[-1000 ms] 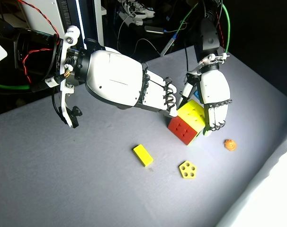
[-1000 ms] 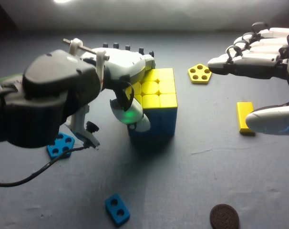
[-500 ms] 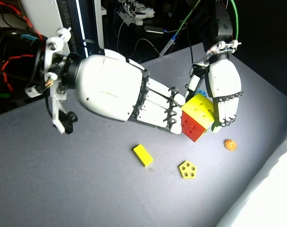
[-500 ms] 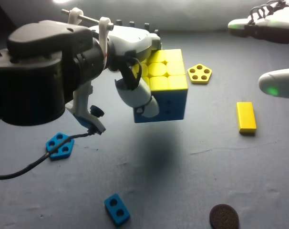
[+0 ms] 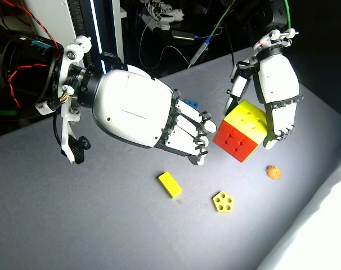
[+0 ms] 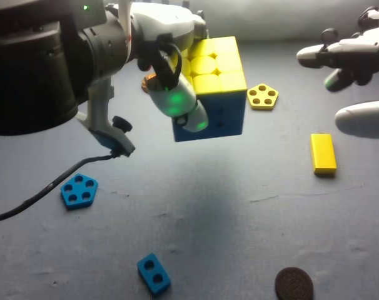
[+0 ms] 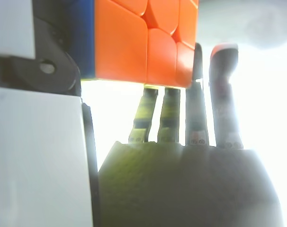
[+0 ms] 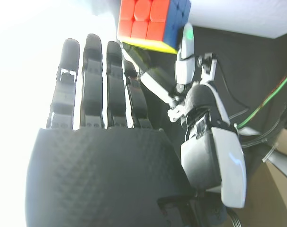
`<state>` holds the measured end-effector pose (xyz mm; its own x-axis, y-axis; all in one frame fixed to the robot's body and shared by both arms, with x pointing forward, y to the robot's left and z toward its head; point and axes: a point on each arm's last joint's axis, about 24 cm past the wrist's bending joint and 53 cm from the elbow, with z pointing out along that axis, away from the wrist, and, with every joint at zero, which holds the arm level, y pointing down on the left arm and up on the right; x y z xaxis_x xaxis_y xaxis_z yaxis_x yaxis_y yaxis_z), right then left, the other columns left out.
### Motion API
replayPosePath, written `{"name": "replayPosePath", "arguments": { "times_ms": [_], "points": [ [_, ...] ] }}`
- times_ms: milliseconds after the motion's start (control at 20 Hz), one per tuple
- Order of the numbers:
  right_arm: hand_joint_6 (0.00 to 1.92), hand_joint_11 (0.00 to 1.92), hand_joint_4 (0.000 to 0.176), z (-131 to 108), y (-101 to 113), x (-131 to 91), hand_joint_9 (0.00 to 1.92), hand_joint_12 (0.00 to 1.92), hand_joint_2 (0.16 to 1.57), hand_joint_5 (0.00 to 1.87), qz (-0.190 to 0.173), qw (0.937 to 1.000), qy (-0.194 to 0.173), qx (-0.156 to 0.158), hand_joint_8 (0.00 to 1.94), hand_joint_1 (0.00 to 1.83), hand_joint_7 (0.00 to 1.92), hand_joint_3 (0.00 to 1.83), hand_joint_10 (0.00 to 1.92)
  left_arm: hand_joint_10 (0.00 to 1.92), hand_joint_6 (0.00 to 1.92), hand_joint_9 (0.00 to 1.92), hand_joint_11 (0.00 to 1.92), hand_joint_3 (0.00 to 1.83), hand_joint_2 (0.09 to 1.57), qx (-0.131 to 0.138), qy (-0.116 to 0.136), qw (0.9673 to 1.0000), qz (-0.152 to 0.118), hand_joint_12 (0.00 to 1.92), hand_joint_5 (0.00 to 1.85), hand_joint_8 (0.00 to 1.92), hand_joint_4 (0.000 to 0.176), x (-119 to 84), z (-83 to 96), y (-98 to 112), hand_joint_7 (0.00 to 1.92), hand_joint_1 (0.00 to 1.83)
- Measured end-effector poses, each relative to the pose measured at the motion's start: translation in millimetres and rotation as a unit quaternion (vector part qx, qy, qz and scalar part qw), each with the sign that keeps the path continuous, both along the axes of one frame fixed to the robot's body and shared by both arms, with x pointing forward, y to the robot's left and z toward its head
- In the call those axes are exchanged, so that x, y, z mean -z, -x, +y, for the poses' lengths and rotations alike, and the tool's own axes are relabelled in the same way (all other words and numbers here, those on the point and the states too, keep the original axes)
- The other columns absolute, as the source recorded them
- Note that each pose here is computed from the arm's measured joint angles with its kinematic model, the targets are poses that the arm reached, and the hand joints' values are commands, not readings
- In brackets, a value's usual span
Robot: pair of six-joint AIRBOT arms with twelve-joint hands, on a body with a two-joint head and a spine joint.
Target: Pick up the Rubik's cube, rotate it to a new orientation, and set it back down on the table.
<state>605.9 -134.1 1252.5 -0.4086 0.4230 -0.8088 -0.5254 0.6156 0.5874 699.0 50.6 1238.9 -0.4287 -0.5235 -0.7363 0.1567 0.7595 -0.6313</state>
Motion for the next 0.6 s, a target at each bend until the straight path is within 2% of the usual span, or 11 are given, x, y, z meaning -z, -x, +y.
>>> {"name": "replayPosePath", "arguments": {
  "times_ms": [100,150,200,250,300,350,400,600],
  "points": [
    [0.00,0.00,0.000,3.0,1.0,-0.8,0.42,1.71,1.26,0.19,-0.002,1.0000,0.000,-0.004,0.14,0.06,0.74,0.00,1.24,1.92,1.66,0.42,0.41,0.00,1.41,0.002,0.000,1.0000,-0.003,1.92,0.51,1.91,0.000,-2.2,-1.5,1.2,0.39,1.19],
    [0.00,0.00,0.000,6.1,0.6,-4.8,0.42,1.78,1.26,0.17,-0.005,1.0000,-0.005,-0.006,0.36,0.08,0.70,0.00,1.36,1.92,1.71,0.41,0.37,0.00,1.42,0.002,0.002,1.0000,-0.002,1.92,0.50,1.92,0.000,-3.4,-2.2,1.8,0.38,1.22],
    [0.00,0.09,0.000,9.0,0.3,-10.0,0.43,1.89,1.24,0.15,-0.009,0.9999,-0.012,-0.008,0.65,0.12,0.65,0.00,1.49,1.92,1.65,0.39,0.40,0.00,1.41,0.002,0.005,1.0000,0.002,1.92,0.54,1.91,0.000,-3.2,-2.9,2.7,0.42,1.07],
    [0.01,0.19,0.000,12.5,0.2,-16.7,0.45,1.92,1.23,0.16,-0.014,0.9996,-0.022,-0.011,0.93,0.17,0.58,0.00,1.56,1.92,1.58,0.40,0.44,0.00,1.39,0.004,0.006,1.0000,0.001,1.92,0.59,1.90,0.000,-4.1,-4.8,4.2,0.44,1.06],
    [0.01,0.20,0.000,14.4,0.1,-18.6,0.45,1.92,1.23,0.17,-0.015,0.9995,-0.024,-0.013,0.94,0.18,0.58,0.00,1.55,1.92,1.59,0.39,0.42,0.00,1.40,0.005,0.006,1.0000,0.001,1.92,0.57,1.92,0.000,-4.6,-5.4,4.8,0.44,1.06],
    [0.01,0.21,0.000,17.7,-0.2,-18.7,0.44,1.92,1.23,0.18,-0.013,0.9995,-0.025,-0.015,0.96,0.19,0.55,0.00,1.57,1.92,1.63,0.44,0.43,0.02,1.39,0.005,0.006,1.0000,0.002,1.92,0.53,1.92,0.000,-4.2,-6.3,6.1,0.40,1.20],
    [0.02,0.23,0.000,19.8,-0.2,-15.0,0.45,1.92,1.22,0.20,-0.005,0.9996,-0.024,-0.015,0.98,0.20,0.55,0.00,1.57,1.92,1.65,0.44,0.43,0.03,1.40,0.006,0.007,1.0000,0.003,1.92,0.52,1.92,0.000,-4.1,-6.9,6.5,0.38,1.23],
    [0.01,0.23,0.000,25.7,-3.2,-2.3,0.42,1.92,1.23,0.18,0.020,0.9997,-0.009,-0.012,1.10,0.20,0.49,0.00,1.63,1.92,1.66,0.44,0.39,0.02,1.40,0.007,0.008,0.9999,0.004,1.92,0.51,1.91,0.000,-3.5,-7.2,8.0,0.39,1.24]
  ]
}}
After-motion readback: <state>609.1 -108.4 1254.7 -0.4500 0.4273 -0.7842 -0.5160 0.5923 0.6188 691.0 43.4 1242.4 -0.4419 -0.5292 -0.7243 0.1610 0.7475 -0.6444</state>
